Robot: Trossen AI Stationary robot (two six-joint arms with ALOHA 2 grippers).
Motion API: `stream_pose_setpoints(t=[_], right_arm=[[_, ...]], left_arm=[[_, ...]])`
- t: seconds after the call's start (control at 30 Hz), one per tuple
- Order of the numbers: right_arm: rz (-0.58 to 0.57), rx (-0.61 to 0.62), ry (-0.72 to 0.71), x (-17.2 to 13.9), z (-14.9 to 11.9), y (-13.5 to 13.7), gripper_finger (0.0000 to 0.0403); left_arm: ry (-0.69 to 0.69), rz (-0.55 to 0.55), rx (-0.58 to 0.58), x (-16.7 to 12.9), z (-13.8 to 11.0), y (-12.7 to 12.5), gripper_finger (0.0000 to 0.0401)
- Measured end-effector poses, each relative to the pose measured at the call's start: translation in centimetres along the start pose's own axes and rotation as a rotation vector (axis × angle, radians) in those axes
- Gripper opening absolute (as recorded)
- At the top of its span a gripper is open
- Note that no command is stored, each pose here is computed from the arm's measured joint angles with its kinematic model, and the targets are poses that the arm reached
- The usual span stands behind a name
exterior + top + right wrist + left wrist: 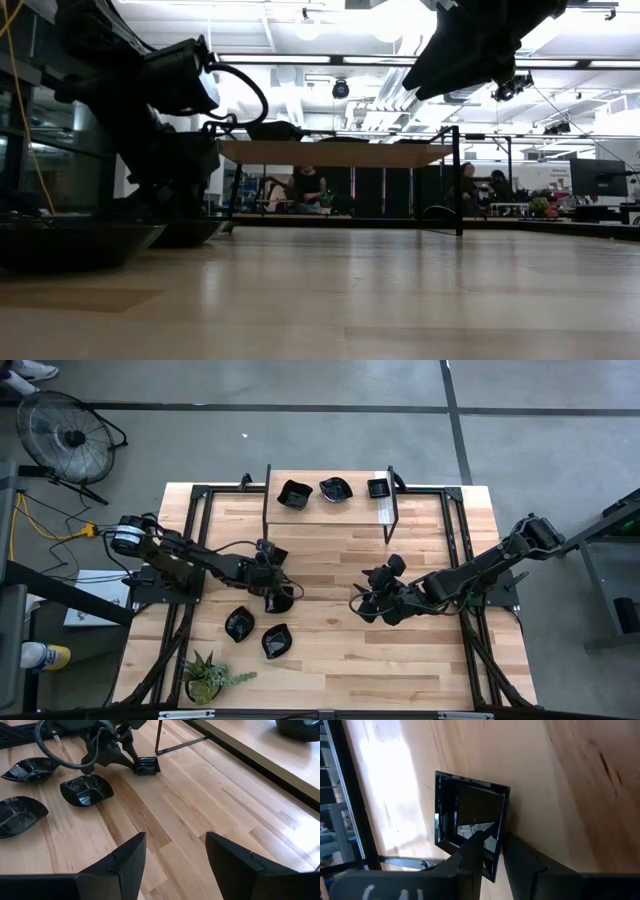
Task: Pick & Place Mini shaped plates
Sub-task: Stack the black square plate on top of the black square plate on the shelf
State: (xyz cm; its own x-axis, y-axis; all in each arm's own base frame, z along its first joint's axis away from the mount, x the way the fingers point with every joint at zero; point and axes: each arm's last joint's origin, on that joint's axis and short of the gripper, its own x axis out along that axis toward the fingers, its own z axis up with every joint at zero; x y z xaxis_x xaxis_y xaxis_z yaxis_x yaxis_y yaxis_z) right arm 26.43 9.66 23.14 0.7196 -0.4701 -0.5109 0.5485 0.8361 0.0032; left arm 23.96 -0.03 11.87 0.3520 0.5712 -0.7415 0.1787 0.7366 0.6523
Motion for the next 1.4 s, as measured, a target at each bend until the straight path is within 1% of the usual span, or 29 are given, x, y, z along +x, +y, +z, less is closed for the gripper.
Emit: stream_pose_setpoints(t=[0.1,0.67,0.77,0.97,1.13,1.23,1.3,1.4], right_arm=[[0.001,0.0,0.001,0.0,0.0,0.0,0.02],[-0.007,0.0,-0.006,0.0,0.0,0.0,0.02],[-0.007,0.0,-0.006,0.0,0.0,0.0,0.0201],[-0.007,0.0,-0.005,0.0,0.0,0.0,0.0201],[-0.006,0.0,-0.005,0.0,0.0,0.0,0.02],[-0.001,0.0,-0.001,0.0,0.0,0.0,0.0201],[-0.001,0.002,-0.001,0.0,0.0,0.0,0.0201],[-0.001,0.016,0.0,0.0,0.0,0.0,0.02]], left_arm=[[-0.008,-0.023,0.01,0.1,0.0,0.1,0.0072],[-0.02,-0.03,0.006,0.1,0.1,0.1,0.007],[-0.022,-0.036,0.005,0.1,0.1,0.1,0.0055],[-0.033,-0.055,0.001,0.1,0.2,0.0,0.0007],[-0.035,-0.059,-0.002,0.1,0.2,0.1,0.0008],[-0.042,-0.082,0.002,-0.2,0.7,0.3,0.0004],[-0.045,-0.096,0.02,-0.6,1.2,0.4,0.0003],[-0.069,-0.076,0.069,-1.6,2.4,0.5,0.0002]])
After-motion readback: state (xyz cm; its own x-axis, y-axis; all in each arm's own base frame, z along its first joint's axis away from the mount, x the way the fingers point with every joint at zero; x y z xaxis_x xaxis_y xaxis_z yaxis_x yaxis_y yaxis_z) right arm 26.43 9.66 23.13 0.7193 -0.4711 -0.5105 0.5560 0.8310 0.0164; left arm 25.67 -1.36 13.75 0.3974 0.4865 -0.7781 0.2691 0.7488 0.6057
